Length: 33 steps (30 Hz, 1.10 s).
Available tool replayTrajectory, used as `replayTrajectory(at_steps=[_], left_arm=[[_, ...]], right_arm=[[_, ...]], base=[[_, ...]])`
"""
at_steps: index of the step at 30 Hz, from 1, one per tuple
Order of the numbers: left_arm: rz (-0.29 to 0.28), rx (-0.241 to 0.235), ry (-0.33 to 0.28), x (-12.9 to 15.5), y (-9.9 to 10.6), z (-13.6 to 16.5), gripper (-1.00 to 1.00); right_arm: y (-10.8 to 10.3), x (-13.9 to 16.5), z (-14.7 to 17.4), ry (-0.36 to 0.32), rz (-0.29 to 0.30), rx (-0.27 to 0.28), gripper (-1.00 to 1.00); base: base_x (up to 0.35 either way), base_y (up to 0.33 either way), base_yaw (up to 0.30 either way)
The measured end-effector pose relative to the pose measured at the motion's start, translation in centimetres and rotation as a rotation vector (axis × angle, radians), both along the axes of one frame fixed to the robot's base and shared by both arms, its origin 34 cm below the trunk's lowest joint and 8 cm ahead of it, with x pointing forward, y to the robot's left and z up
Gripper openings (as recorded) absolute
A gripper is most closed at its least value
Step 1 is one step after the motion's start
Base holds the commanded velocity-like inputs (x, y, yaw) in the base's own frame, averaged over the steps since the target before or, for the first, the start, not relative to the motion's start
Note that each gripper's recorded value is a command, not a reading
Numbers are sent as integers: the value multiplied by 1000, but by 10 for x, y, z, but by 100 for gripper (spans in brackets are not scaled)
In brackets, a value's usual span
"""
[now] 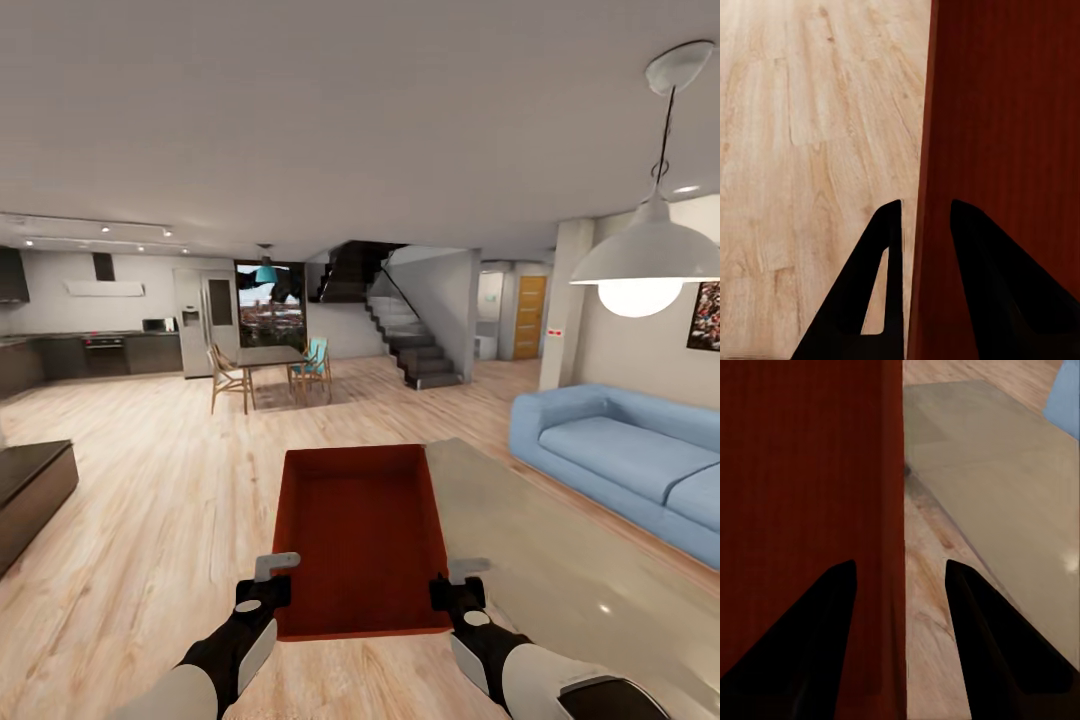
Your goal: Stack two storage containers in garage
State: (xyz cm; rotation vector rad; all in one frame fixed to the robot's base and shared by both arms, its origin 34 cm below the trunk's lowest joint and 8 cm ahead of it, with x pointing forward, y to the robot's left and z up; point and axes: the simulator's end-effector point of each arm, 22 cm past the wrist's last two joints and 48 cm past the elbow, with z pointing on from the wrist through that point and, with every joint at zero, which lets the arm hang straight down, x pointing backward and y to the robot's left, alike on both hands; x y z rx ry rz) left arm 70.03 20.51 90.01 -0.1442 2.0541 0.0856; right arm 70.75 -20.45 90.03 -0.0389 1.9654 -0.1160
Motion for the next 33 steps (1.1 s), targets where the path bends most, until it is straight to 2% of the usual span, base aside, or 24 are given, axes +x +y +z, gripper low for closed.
replayTrajectory(at_steps=[26,33], left_arm=[[1,-1,-1,0,0,1,-100],[0,-1,-1,0,0,1,-100]], right_arm=[[0,1,1,-1,1,-1,-100],[0,0,1,-2,0,-2,-100]], base=[[2,0,300],[237,0,114]])
